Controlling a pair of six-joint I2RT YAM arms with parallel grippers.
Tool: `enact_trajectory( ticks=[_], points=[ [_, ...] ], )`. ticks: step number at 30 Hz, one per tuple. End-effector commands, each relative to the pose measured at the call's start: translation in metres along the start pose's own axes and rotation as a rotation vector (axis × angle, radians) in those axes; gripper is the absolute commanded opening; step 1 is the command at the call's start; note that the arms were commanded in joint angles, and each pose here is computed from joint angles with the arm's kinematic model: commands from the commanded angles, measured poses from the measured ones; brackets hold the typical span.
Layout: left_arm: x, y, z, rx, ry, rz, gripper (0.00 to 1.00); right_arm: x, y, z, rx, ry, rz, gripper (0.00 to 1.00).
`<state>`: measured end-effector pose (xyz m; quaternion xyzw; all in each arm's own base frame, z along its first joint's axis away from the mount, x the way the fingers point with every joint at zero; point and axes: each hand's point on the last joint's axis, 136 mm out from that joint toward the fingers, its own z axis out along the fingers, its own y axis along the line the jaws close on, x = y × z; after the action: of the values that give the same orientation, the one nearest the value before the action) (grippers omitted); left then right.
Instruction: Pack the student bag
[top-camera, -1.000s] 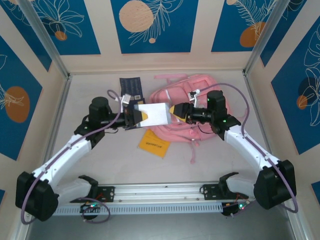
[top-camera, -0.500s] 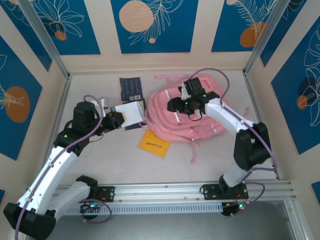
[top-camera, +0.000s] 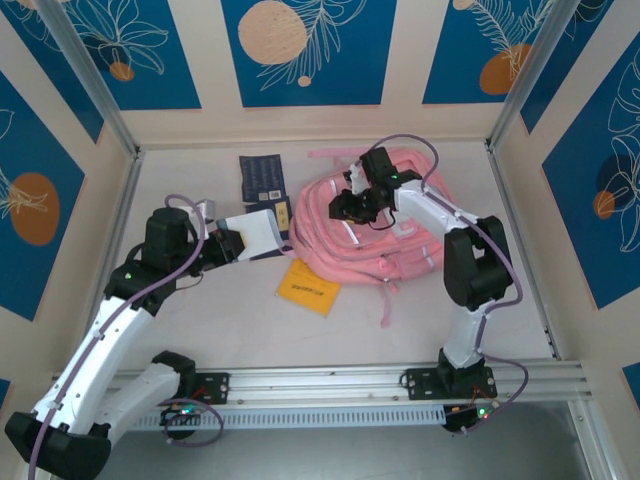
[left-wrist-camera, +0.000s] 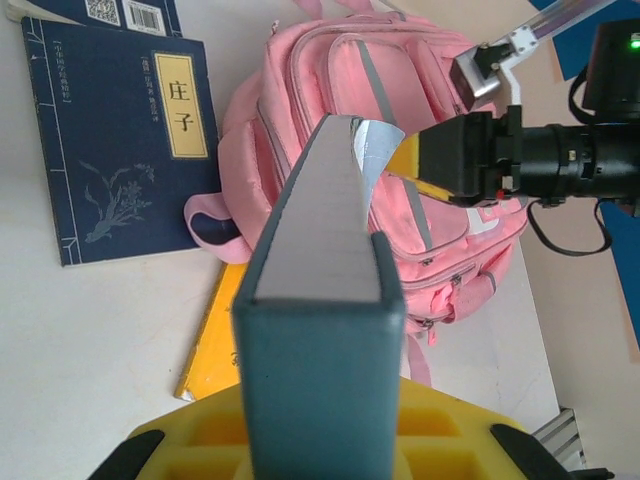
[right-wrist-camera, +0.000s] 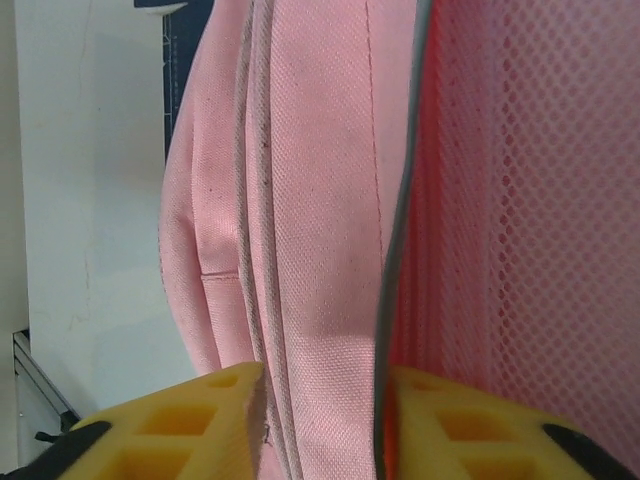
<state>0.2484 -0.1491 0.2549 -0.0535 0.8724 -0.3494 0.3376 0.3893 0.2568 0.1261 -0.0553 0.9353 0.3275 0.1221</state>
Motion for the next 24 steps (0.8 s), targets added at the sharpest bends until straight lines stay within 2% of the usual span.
enact_trajectory(
  ticks=[1, 6, 8, 10, 13, 18, 24],
  points=[
    [-0.008, -0.008, -0.003, 0.036, -0.039, 0.034, 0.0, -0.001, 0.017, 0.006, -0.053, 0.031, -0.019, 0.33],
    [-0.008, -0.006, -0.003, 0.027, -0.04, 0.039, 0.0, -0.003, 0.004, 0.018, -0.003, 0.057, 0.003, 0.29],
    [-0.007, -0.005, -0.005, 0.018, -0.041, 0.045, 0.0, -0.003, 0.003, 0.018, 0.016, 0.059, -0.001, 0.11],
    [-0.008, -0.004, -0.006, 0.007, -0.044, 0.051, 0.0, -0.004, 0.009, 0.012, 0.018, 0.048, -0.02, 0.01],
    [-0.011, 0.0, -0.009, -0.027, -0.053, 0.054, 0.0, -0.008, 0.026, -0.012, -0.007, -0.003, -0.058, 0.0],
    [-0.01, 0.017, -0.004, -0.12, -0.03, 0.02, 0.0, -0.012, 0.06, -0.072, -0.191, -0.076, -0.028, 0.0],
    [-0.011, -0.002, 0.02, 0.007, 0.017, -0.066, 0.0, -0.019, 0.076, -0.15, -0.461, -0.162, 0.079, 0.0]
  ],
)
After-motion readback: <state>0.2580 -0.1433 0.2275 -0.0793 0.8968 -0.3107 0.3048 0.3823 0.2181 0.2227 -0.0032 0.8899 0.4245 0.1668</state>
